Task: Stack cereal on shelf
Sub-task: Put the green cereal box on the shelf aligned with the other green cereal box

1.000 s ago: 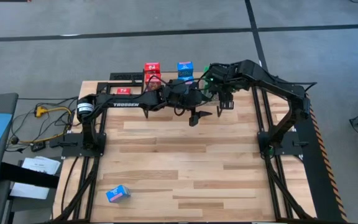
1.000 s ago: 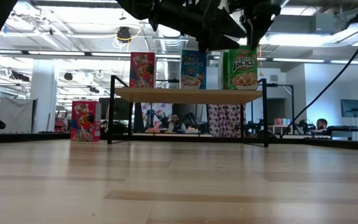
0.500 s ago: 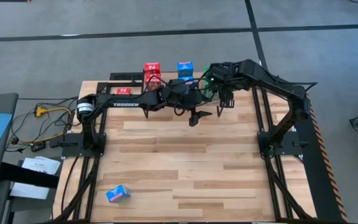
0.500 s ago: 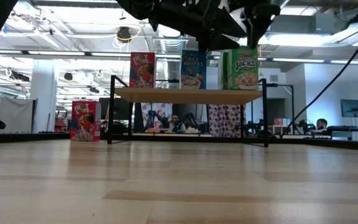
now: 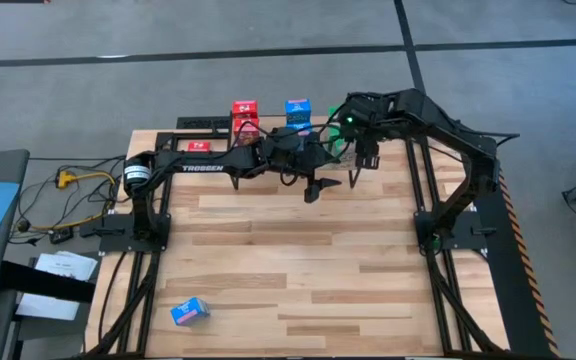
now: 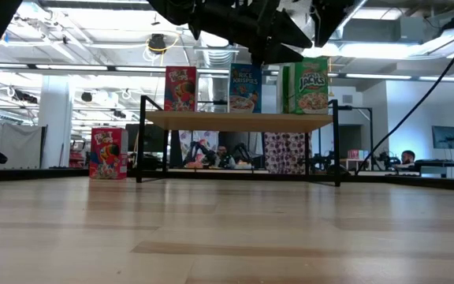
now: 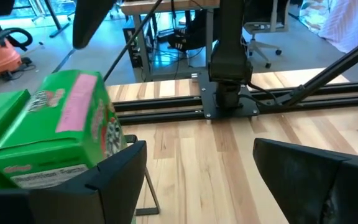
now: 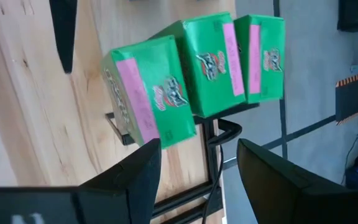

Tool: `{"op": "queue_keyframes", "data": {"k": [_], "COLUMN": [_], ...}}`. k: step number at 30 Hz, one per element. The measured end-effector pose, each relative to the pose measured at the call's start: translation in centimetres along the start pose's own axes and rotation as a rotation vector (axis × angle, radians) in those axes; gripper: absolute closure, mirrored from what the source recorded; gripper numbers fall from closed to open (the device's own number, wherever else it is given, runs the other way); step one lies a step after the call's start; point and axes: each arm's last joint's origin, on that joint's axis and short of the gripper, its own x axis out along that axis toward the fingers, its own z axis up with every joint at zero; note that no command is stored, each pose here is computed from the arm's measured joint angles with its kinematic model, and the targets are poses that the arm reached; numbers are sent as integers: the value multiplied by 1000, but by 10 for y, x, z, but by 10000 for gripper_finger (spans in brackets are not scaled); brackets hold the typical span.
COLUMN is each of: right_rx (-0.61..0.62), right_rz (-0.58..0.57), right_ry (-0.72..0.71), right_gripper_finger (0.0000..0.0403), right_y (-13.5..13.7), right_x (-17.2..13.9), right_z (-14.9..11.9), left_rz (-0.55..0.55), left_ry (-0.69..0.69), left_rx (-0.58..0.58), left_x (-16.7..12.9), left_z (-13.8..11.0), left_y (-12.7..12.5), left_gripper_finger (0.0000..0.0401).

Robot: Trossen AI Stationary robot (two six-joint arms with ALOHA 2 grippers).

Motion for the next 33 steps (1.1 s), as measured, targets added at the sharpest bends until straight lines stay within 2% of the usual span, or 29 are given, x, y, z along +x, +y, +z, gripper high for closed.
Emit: {"op": "queue_keyframes", "data": {"k": [5, 11, 15, 19, 27, 33], "right_rx": [94, 319, 465, 558, 668, 721], "right_rz": [-11, 25, 76, 114, 127, 132], "right_ry": [-20, -52, -77, -94, 8, 98], "right_gripper_finger": [168, 168, 168, 168, 168, 168], "right_y": [-6, -19, -26, -30, -19, -7], "right_x": [-7, -17, -23, -28, -10, 19], "right_z": [-7, -22, -33, -43, -62, -63], "left_rz": [-1, 8, 70, 149, 234, 310], "left_ry": [20, 59, 124, 139, 60, 50], "left_rx": [-22, -19, 39, 103, 119, 132], "left_x": [-11, -32, -54, -86, -149, -177], "left_z": [9, 23, 34, 54, 92, 103], "left_y": [-1, -2, -2, -2, -6, -7], "left_gripper_finger": [115, 115, 115, 115, 115, 115]}}
